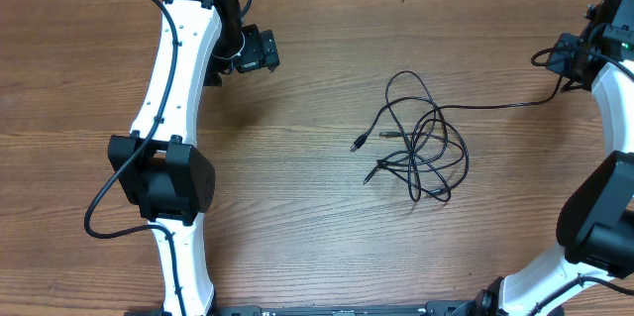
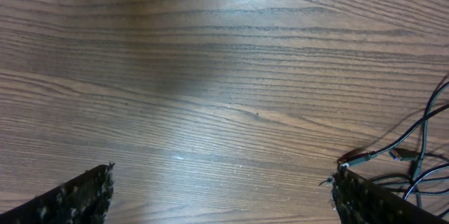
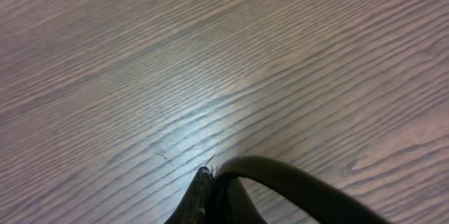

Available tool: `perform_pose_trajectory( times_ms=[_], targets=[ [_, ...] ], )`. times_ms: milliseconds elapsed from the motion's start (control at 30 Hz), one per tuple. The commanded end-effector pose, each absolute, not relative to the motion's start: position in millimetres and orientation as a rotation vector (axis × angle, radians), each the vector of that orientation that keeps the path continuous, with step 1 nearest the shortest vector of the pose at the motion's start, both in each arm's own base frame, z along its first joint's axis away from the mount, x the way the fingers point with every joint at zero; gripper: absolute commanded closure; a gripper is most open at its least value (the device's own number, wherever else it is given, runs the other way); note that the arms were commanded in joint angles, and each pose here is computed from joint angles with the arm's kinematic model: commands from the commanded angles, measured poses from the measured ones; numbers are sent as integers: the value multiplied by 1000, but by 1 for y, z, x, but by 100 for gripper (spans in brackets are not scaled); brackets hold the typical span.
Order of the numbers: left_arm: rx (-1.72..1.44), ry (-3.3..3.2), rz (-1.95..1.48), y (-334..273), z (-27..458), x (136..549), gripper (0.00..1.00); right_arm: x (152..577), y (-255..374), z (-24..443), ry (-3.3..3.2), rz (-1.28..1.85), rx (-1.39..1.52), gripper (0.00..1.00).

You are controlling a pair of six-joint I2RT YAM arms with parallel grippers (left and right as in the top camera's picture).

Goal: Untangle cables
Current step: 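Return the right gripper to the cable pile and grasp strands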

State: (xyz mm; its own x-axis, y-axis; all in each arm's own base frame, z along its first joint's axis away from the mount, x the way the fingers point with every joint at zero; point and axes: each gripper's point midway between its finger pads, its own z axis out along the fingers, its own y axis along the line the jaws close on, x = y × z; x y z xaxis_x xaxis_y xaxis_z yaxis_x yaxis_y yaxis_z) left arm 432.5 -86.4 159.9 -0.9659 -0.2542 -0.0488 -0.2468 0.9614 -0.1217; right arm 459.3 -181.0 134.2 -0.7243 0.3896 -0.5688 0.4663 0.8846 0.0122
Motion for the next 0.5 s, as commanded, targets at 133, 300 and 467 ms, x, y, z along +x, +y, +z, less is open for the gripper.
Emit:
perform_pose_trajectory(
  times_ms=[133, 300, 467],
  targets=[
    [-405, 3032, -160, -83, 161, 437, 0, 463, -169, 134, 2474, -72, 602, 92],
    [-405, 3032, -160, -83, 161, 437, 0, 463, -169, 134, 2477, -70, 602, 73],
    [-405, 3032, -160, -83, 161, 437, 1, 461, -166, 132, 2487, -55, 601, 42]
  ],
)
